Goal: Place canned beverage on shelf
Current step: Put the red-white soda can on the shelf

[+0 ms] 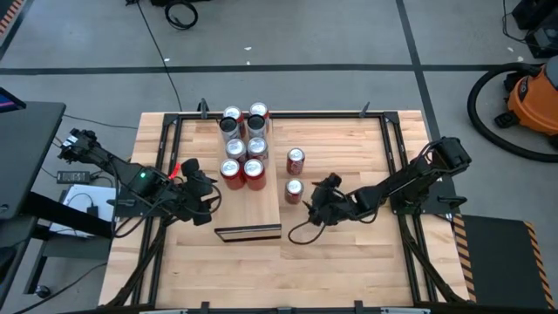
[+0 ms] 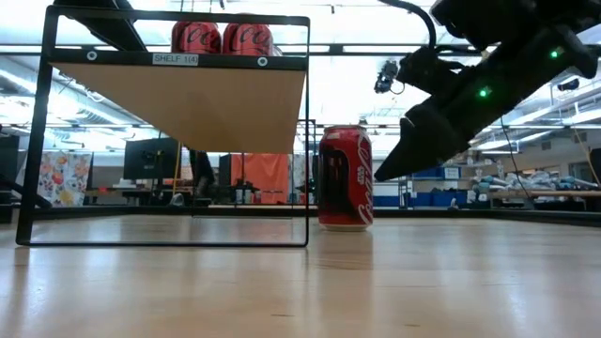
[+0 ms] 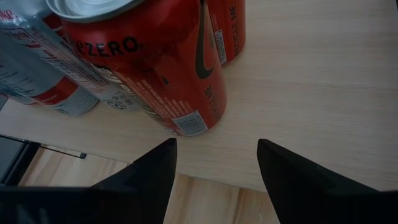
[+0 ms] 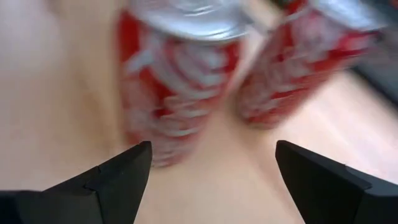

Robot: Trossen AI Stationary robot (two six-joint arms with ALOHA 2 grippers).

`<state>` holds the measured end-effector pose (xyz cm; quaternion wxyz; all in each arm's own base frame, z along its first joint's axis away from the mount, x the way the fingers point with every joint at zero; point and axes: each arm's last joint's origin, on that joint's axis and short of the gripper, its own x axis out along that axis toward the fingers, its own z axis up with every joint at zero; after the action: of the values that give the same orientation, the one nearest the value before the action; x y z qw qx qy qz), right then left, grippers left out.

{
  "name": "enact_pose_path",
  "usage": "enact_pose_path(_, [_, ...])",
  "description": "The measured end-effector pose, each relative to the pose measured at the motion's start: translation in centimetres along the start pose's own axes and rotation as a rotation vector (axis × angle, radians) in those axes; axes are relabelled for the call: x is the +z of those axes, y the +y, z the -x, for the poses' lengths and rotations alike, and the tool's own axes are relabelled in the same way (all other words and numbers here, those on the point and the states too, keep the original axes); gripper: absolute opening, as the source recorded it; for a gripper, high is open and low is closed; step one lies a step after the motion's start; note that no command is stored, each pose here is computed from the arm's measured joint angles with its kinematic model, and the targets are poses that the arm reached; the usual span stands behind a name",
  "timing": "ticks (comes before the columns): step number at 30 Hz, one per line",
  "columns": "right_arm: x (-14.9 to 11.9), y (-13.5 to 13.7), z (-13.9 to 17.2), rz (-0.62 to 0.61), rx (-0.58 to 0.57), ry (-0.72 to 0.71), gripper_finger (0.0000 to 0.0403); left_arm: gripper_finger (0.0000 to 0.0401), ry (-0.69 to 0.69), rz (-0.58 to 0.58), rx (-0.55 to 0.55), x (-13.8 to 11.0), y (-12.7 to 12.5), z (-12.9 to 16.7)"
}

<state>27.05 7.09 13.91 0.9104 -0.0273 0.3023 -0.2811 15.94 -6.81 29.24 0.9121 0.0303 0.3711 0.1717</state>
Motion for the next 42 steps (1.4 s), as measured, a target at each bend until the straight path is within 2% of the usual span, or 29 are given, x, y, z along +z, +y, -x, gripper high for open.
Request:
enact_pose_path(5, [-0.1,0.8,0.1,-0.024,0.231,0.088,0.0352,0.0233,0.0,0.001,0.0,0.0,0.0,0.0])
enact_pose_path(9, [0.2,1.5,0.2,-0.015,0.297,0.041,0.0352,0.0233,0.0,0.002,0.0,0.0,0.0,0.0])
enact_pose_path(13, [0.3,2.0,-0.4,-0.034,0.244,-0.026,0.0352,0.0233,-0.001,0.002,-0.001,0.0,0.0,0.0])
enact_pose_path(16, [-0.1,2.3,-1.2,-0.067,0.164,-0.07,0.0352,0.0233,0.0,0.001,0.0,0.0,0.0,0.0])
enact_pose_path(21, [-0.8,2.0,-2.4,-0.031,-0.002,-0.099,0.0352,0.0233,0.002,0.001,-0.003,0.0,0.0,0.0])
enact_pose_path(23, [-0.7,1.7,-2.8,-0.059,-0.044,-0.116,0.0352,0.0233,0.003,0.001,-0.004,0.0,0.0,0.0])
enact_pose_path(26, [-0.3,1.5,-3.2,-0.102,-0.011,-0.119,0.0352,0.0233,0.003,0.001,-0.004,0.0,0.0,0.0])
enact_pose_path(33, [0.0,2.0,-3.3,-0.119,0.074,-0.147,0.0352,0.0233,0.003,0.003,-0.006,0.0,0.0,0.0])
enact_pose_path(42, [0.0,2.1,-6.6,-0.137,0.134,-0.285,0.0352,0.0233,0.008,0.003,-0.014,0.0,0.0,0.0])
